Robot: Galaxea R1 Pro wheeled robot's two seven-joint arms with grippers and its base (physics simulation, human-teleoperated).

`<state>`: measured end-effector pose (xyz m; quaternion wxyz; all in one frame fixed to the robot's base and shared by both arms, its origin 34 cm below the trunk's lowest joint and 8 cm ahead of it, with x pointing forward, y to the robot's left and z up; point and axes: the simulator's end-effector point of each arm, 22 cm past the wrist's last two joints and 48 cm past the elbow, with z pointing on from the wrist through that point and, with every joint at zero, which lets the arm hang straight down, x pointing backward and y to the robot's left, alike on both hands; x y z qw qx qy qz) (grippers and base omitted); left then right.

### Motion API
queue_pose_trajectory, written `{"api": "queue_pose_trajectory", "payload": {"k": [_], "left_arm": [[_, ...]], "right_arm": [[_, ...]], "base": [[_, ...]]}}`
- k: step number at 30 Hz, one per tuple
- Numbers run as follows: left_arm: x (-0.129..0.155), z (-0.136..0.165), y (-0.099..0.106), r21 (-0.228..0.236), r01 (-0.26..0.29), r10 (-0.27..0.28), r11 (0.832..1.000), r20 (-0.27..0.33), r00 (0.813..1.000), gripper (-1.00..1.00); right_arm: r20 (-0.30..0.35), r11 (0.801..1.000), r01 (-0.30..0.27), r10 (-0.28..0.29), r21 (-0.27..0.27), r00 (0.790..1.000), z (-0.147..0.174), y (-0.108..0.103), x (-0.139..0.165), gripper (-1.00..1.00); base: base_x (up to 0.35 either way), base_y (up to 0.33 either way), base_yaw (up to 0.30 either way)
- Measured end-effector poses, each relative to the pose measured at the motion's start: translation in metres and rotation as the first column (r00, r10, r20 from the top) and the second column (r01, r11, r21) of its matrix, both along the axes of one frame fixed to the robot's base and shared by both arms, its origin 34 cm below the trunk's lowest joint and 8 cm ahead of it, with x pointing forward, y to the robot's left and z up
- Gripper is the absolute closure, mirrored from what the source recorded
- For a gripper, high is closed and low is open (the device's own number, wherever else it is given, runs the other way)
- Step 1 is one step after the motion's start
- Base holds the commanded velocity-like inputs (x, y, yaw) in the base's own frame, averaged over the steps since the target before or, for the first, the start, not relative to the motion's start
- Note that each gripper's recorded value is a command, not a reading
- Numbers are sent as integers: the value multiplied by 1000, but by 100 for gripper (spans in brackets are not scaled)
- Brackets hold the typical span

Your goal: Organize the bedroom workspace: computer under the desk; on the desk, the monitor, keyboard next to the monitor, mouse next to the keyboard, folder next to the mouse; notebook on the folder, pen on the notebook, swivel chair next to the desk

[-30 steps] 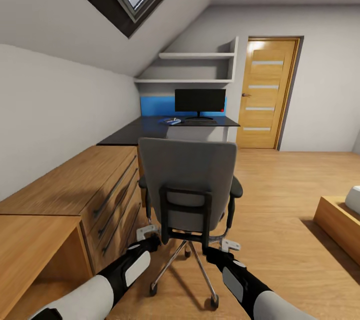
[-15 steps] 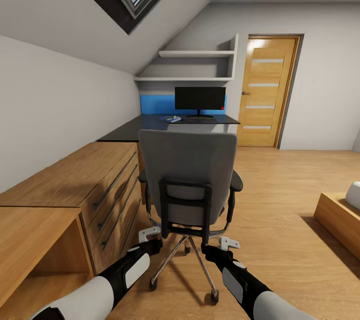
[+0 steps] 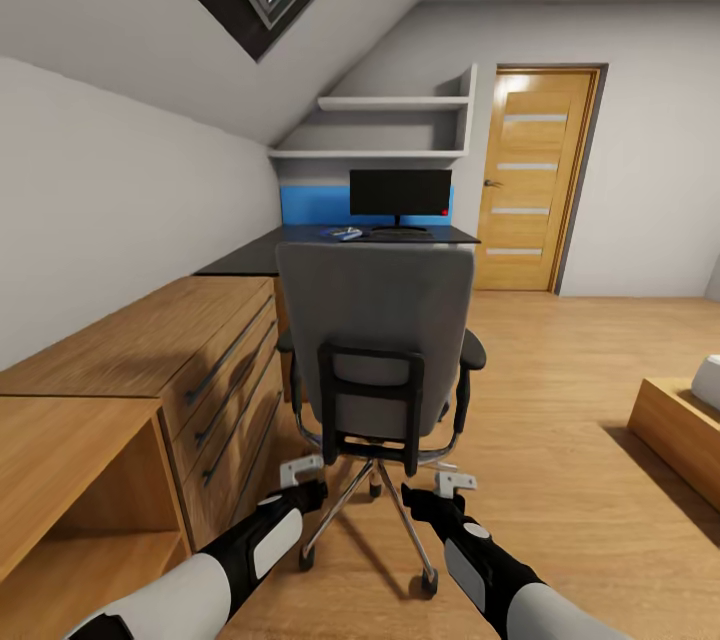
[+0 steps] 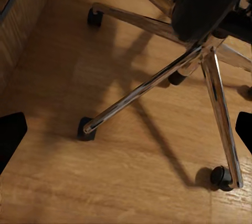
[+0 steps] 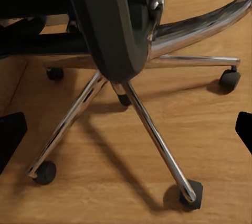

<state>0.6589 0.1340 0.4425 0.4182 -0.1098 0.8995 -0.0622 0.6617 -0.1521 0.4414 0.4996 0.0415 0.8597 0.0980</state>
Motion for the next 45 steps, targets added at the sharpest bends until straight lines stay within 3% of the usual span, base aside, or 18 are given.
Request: {"api": "queue_pose_trajectory", "payload": {"k": [13,19,30,45], "left_arm": [[-9,-33,4,8,-4,4,1000,-17,1000,-100],[-8,-33,6,10,-7,7,1000,-14,1000,-100],[-2,-26,11,16,-31,30,999,43,999,-100],[-2,-26,11,29,-24,23,999,50,998,-100]], "right_arm": [[-14,1000,-4,4,-7,1000,-32,0,-8,-100],[-14,1000,-5,5,-8,1000,-32,0,-9,-100],[-12,1000,-5,5,-10,1000,-32,-1,-9,-100],[-10,1000,-6,6,-12,1000,-31,-1,-8,-100]], "base": [[0,0,0],[0,0,0],[43,0,0],[139,0,0]]}}
